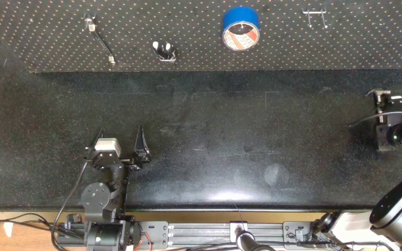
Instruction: Place Tools Onto Pegboard
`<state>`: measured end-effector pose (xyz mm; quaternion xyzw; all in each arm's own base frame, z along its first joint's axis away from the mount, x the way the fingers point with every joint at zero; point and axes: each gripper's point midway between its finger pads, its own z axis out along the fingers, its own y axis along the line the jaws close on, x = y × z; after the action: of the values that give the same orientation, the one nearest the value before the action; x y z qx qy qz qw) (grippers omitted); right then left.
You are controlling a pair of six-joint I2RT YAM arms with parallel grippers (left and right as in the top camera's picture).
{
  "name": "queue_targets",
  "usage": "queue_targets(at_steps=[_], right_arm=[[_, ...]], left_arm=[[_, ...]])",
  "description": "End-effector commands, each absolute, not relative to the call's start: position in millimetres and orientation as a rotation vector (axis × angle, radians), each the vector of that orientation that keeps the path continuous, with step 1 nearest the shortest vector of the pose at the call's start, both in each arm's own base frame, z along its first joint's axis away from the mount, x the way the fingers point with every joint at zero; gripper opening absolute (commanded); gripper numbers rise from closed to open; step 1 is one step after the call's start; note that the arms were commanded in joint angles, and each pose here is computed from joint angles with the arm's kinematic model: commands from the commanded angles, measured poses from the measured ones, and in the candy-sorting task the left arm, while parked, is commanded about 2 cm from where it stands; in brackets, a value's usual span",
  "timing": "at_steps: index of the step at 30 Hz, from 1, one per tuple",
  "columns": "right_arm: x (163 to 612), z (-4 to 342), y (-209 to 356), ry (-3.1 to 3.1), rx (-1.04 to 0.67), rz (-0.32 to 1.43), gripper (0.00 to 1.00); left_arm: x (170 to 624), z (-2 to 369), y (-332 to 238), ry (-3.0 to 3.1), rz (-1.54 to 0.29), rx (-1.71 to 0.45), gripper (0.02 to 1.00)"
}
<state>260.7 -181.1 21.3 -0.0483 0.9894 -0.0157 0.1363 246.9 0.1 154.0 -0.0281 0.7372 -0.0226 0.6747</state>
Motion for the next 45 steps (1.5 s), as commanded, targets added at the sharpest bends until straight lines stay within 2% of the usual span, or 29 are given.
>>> queue_targets(at_steps=[1, 2, 3, 7, 9, 12, 13, 19, 21, 23, 26, 31, 43, 44, 45], right_arm=[[264.0, 16.5, -174.9, 2.863, -0.176, -0.012, 0.222], [263.2, 15.1, -174.4, 2.868, -0.175, -0.006, 0.213], [262.9, 13.7, -173.9, 2.872, -0.175, 0.0, 0.082], [260.7, 10.2, -172.3, 2.886, -0.156, 0.019, 0.075], [264.1, 22.0, -175.2, 2.856, -0.129, -0.018, 0.075], [273.0, 75.1, -183.9, 2.71, 0.104, -0.127, 0.073], [280.6, 102.8, -176.0, 2.605, 0.136, -0.102, 0.073], [320.0, 227.6, -90.6, 2.161, -0.02, 0.014, 0.073], [336.4, 257.5, -56.3, 2.04, -0.109, 0.058, 0.073], [346.3, 272.0, -30.7, 1.971, -0.201, 0.085, 0.073], [351.3, 270.2, -8.2, 1.964, -0.268, 0.127, 0.073], [363.2, 243.1, 17.9, 2.032, -0.336, 0.203, 0.073], [382.1, 190.7, 16.2, 2.168, -0.322, 0.244, 0.073], [382.4, 189.0, 16.3, 2.173, -0.322, 0.246, 0.077], [382.4, 188.0, 16.3, 2.176, -0.322, 0.247, 0.152]], left_arm=[[246.4, 153.7, -0.6, 1.657, -0.056, -0.061, 0.996], [246.4, 153.7, -0.6, 1.657, -0.056, -0.061, 0.996], [246.4, 153.7, -0.6, 1.657, -0.056, -0.061, 0.996], [246.4, 153.7, -0.6, 1.657, -0.056, -0.061, 0.996], [246.4, 153.7, -0.6, 1.657, -0.056, -0.06, 0.996], [246.4, 153.7, -0.6, 1.657, -0.056, -0.06, 0.996], [246.4, 153.7, -0.6, 1.657, -0.056, -0.061, 0.996], [246.4, 153.7, -0.6, 1.657, -0.056, -0.061, 0.993], [246.4, 153.7, -0.6, 1.657, -0.056, -0.061, 0.996], [246.4, 153.7, -0.6, 1.657, -0.056, -0.061, 0.996], [246.4, 153.7, -0.6, 1.657, -0.056, -0.06, 0.996], [246.4, 153.7, -0.6, 1.657, -0.056, -0.06, 0.998], [246.4, 153.7, -0.6, 1.657, -0.056, -0.06, 0.996], [246.4, 153.7, -0.6, 1.657, -0.056, -0.061, 0.996], [246.4, 153.7, -0.6, 1.657, -0.056, -0.061, 0.996]])
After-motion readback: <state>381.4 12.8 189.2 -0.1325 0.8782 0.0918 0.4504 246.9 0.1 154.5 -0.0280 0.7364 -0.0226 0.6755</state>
